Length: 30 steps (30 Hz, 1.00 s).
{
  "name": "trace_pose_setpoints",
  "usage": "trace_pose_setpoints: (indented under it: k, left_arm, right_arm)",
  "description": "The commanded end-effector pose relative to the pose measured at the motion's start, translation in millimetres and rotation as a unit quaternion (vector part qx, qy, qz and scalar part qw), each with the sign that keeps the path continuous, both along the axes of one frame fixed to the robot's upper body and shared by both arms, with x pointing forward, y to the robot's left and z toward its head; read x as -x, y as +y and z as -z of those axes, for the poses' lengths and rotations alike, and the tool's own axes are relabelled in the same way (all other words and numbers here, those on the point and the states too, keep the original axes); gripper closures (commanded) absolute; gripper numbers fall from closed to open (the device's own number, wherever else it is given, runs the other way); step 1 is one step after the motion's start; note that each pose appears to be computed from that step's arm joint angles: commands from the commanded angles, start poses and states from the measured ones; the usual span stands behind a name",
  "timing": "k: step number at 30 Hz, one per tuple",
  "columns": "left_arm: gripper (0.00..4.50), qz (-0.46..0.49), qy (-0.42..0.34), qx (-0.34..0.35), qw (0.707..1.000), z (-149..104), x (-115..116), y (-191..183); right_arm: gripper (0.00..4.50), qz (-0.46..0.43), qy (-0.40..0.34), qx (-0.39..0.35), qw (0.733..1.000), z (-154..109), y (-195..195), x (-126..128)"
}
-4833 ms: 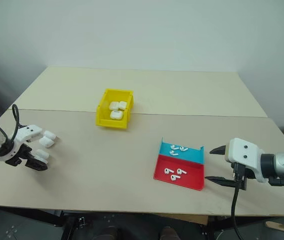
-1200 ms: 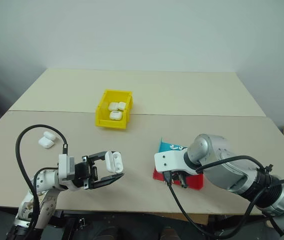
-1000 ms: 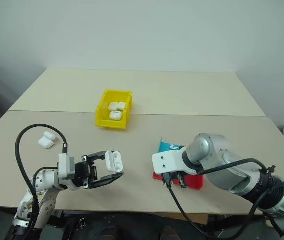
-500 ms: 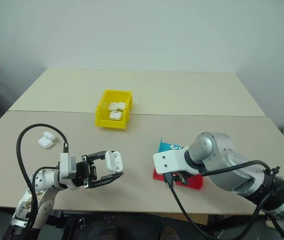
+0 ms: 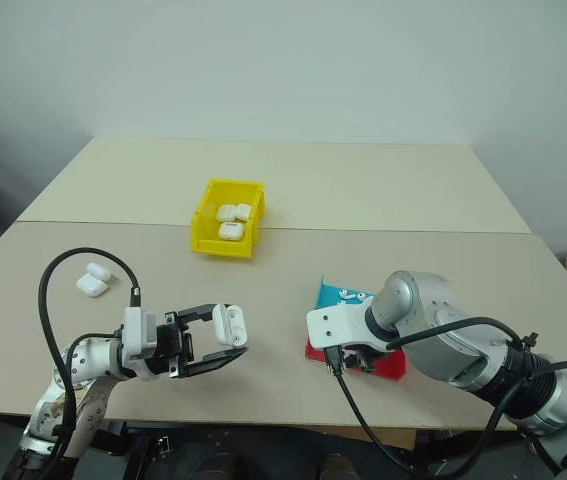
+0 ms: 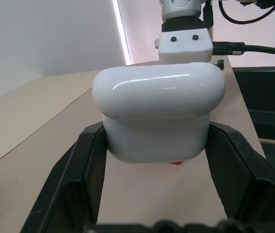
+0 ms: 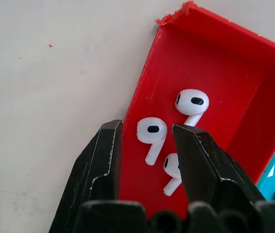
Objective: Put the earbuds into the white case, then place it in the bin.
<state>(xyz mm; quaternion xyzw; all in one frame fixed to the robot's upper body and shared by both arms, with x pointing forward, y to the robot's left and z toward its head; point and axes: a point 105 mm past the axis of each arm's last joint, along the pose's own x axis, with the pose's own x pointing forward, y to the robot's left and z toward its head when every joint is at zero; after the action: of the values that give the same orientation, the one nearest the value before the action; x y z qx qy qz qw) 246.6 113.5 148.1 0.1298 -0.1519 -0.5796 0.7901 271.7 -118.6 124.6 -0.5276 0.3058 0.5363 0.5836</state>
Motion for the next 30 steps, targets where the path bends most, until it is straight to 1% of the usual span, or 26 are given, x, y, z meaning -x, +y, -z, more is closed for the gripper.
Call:
trace_pose_setpoints:
  k: [1, 11, 30]
  left_arm:
    - [1.73, 0.006, -0.022, -0.003, 1.0, -8.3, 3.9, -3.3]
    - [1.73, 0.001, -0.022, -0.005, 1.0, -7.6, 4.0, -2.9]
    - [1.73, 0.001, -0.023, -0.01, 1.0, -6.4, 3.3, -3.9]
  right_arm:
    - [2.48, -0.011, -0.017, 0.002, 1.0, -5.1, 1.9, -2.5]
    - [2.48, -0.012, -0.022, 0.012, 1.0, -1.4, -0.9, -5.5]
    - [2.48, -0.024, -0.023, 0.013, 0.999, 0.0, 0.7, -3.4]
